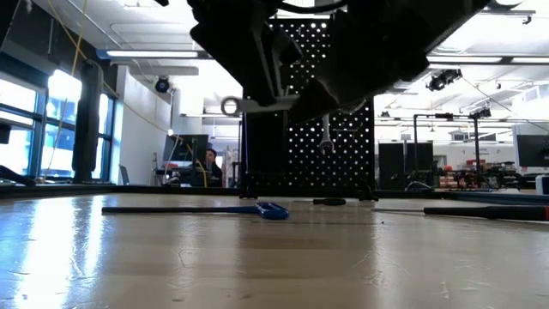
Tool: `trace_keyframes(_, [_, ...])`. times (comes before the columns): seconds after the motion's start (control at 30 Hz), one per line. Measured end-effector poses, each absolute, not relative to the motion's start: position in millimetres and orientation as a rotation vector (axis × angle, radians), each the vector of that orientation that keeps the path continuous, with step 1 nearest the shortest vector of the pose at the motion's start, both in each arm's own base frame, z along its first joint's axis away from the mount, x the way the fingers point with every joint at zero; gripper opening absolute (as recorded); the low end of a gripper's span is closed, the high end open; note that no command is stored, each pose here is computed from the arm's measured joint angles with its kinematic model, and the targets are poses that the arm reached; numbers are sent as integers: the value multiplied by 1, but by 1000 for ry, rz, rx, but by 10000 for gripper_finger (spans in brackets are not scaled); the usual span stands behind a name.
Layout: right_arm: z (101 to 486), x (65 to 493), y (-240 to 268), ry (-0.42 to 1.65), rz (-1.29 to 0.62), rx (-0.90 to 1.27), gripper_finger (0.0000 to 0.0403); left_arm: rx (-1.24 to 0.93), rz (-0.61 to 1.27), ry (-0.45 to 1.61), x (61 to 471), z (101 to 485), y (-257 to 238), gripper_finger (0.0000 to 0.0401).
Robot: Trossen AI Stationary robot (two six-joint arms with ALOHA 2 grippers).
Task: Hang tools onto peg board
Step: Hang the wrench on the pegboard
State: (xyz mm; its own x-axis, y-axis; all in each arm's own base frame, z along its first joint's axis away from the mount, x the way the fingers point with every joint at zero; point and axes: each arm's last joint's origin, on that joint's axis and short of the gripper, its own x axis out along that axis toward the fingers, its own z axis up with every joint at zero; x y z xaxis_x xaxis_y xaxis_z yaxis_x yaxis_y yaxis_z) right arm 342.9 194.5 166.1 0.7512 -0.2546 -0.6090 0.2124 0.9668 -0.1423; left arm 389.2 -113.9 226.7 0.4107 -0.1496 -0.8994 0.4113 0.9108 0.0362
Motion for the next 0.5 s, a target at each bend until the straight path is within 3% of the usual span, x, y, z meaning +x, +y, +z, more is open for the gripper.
trace_keyframes(0.3, [165,332,200,699,-293,-76,2,259,-380,1098,389,227,-114,134])
trace_keyframes(0.5, [177,317,203,693,-344,-97,1,262,-365,1074,385,238,-111,153])
